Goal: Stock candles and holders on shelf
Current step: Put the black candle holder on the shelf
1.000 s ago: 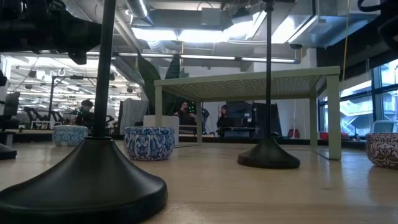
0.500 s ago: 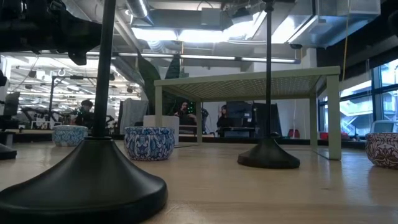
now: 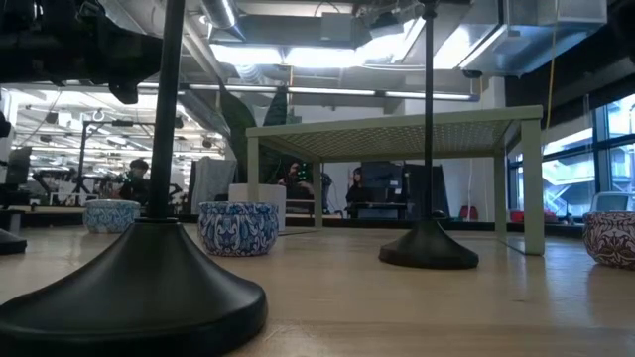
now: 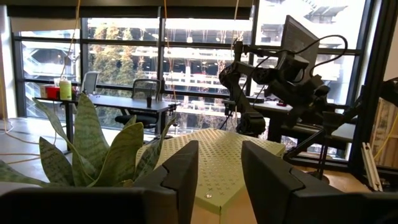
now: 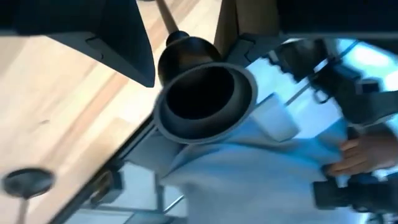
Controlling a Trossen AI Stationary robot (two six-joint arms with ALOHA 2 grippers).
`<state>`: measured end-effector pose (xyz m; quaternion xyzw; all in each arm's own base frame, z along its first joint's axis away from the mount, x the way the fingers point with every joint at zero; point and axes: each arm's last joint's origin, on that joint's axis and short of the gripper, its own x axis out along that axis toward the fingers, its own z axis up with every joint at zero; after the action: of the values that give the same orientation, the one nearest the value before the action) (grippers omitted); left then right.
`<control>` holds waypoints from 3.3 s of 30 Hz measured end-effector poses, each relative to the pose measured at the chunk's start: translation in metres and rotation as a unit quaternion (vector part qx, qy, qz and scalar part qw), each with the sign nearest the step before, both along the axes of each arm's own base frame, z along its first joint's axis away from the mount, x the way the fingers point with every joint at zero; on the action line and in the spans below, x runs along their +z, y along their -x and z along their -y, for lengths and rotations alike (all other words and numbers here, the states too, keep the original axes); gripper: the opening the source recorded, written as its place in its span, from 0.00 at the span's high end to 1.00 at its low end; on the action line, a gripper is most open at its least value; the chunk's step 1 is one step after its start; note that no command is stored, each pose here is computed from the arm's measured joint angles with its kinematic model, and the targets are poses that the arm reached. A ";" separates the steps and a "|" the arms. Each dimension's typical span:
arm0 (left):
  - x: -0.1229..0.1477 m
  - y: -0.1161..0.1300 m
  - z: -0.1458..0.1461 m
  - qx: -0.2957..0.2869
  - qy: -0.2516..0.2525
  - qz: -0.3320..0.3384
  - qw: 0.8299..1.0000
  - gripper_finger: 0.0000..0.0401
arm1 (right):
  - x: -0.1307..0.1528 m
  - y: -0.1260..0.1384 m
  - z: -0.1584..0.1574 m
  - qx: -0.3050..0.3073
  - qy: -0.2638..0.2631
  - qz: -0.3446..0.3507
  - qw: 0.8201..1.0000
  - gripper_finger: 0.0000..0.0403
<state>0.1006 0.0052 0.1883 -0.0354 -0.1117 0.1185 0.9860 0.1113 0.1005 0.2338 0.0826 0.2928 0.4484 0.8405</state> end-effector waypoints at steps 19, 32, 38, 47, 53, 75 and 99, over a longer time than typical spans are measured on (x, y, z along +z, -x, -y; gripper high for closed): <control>0.000 0.000 0.000 0.001 0.000 0.000 1.000 0.71 | 0.010 -0.012 0.004 -0.170 0.013 0.089 0.981 0.89; 0.000 0.000 0.000 0.002 0.001 0.000 1.000 0.71 | 0.054 -0.020 0.011 -0.361 -0.085 0.194 0.908 0.90; 0.000 0.000 0.000 0.001 0.004 -0.001 1.000 0.71 | 0.078 -0.018 0.018 -0.437 -0.083 0.206 0.872 0.90; -0.001 0.000 0.000 -0.004 0.025 0.001 1.000 0.72 | 0.114 -0.010 0.038 -0.598 0.099 0.267 0.749 0.90; -0.001 0.000 0.000 -0.004 0.025 0.001 1.000 0.72 | 0.117 -0.005 0.060 -0.766 0.250 0.224 0.547 0.90; 0.057 0.014 0.002 -0.040 0.015 0.131 0.990 0.72 | 0.088 -0.032 0.085 -0.784 0.181 0.169 0.569 0.90; 0.085 -0.033 0.005 -0.050 -0.133 -0.018 0.990 0.64 | 0.090 -0.041 0.101 -0.756 0.162 0.155 0.615 0.88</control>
<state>0.1331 -0.0001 0.2737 0.0930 -0.1063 0.0533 0.9885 0.1519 -0.0004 0.3233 0.0664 0.0601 -0.3948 0.9144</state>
